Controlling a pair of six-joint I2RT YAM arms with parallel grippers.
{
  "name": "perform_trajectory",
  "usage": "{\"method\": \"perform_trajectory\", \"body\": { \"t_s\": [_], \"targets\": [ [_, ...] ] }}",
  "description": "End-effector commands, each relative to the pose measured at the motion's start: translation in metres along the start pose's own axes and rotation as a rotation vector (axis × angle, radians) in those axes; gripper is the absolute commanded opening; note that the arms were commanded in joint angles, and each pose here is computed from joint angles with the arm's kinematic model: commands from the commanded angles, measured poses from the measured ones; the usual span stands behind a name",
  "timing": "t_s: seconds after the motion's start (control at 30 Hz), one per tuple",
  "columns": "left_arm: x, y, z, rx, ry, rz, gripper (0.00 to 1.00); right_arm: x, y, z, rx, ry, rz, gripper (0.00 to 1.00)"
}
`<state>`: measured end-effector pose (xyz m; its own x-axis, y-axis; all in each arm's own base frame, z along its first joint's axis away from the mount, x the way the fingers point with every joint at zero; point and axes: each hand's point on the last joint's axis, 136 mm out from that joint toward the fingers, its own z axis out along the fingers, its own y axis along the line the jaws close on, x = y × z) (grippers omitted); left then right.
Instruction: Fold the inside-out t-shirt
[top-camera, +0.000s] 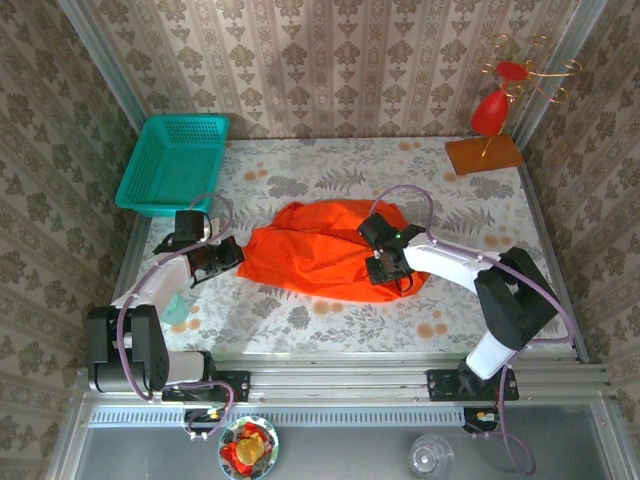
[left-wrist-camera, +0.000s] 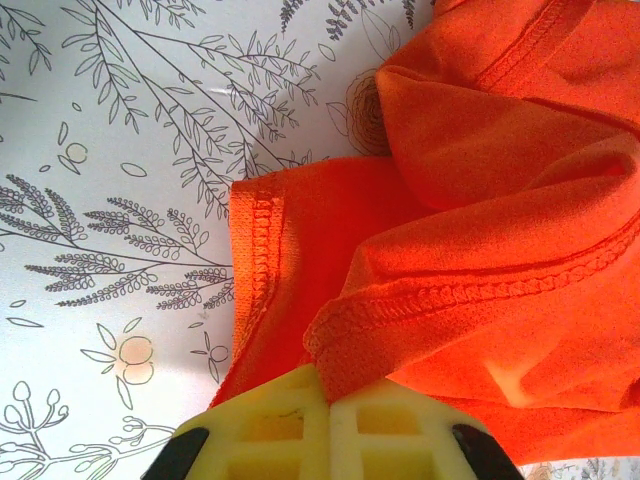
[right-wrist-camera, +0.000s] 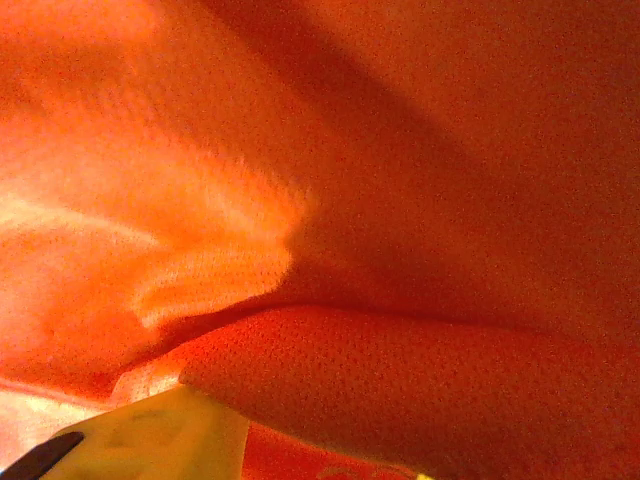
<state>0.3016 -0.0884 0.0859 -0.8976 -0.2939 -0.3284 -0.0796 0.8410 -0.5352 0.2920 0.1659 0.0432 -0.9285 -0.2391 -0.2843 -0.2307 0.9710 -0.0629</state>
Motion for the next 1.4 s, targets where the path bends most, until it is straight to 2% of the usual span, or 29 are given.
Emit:
{"method": "perform_trajectory", "body": {
  "t_s": [0.0,0.3,0.53,0.83,0.93,1.0,1.1,1.17,1.27,1.37],
  "targets": [
    [-0.004,-0.007,-0.009,0.015,-0.022,0.03,0.0,-0.015,0.001,0.004,0.003,-0.03,-0.034,0.49],
    [-0.005,-0.007,-0.008,0.012,-0.023,0.03,0.0,-0.005,0.019,0.014,-0.11,0.026,-0.075,0.52],
    [-0.006,-0.008,-0.008,0.018,-0.024,0.03,0.0,0.006,0.034,-0.016,-0.24,0.04,-0.045,0.37],
    [-0.006,-0.008,-0.007,0.018,-0.014,0.031,0.0,0.024,0.068,-0.053,-0.49,0.096,-0.017,0.28],
    [-0.006,-0.008,-0.006,0.018,-0.012,0.03,0.0,0.022,0.068,-0.055,-0.496,0.089,-0.017,0.26],
    [-0.006,-0.008,-0.006,0.018,-0.012,0.028,0.0,0.018,0.058,-0.051,-0.423,0.077,-0.014,0.25],
    [-0.006,-0.008,-0.007,0.018,-0.012,0.03,0.0,0.013,0.033,-0.042,-0.262,0.075,0.001,0.4],
    [-0.005,-0.007,-0.007,0.015,-0.011,0.031,0.0,0.01,0.022,-0.039,-0.186,0.066,0.013,0.44],
    [-0.005,-0.006,-0.008,0.011,-0.012,0.031,0.0,0.006,0.024,-0.038,-0.194,0.053,0.016,0.49],
    [-0.004,-0.006,-0.008,0.009,-0.014,0.027,0.0,0.001,0.04,-0.036,-0.275,0.04,-0.001,0.52]
  ]
}}
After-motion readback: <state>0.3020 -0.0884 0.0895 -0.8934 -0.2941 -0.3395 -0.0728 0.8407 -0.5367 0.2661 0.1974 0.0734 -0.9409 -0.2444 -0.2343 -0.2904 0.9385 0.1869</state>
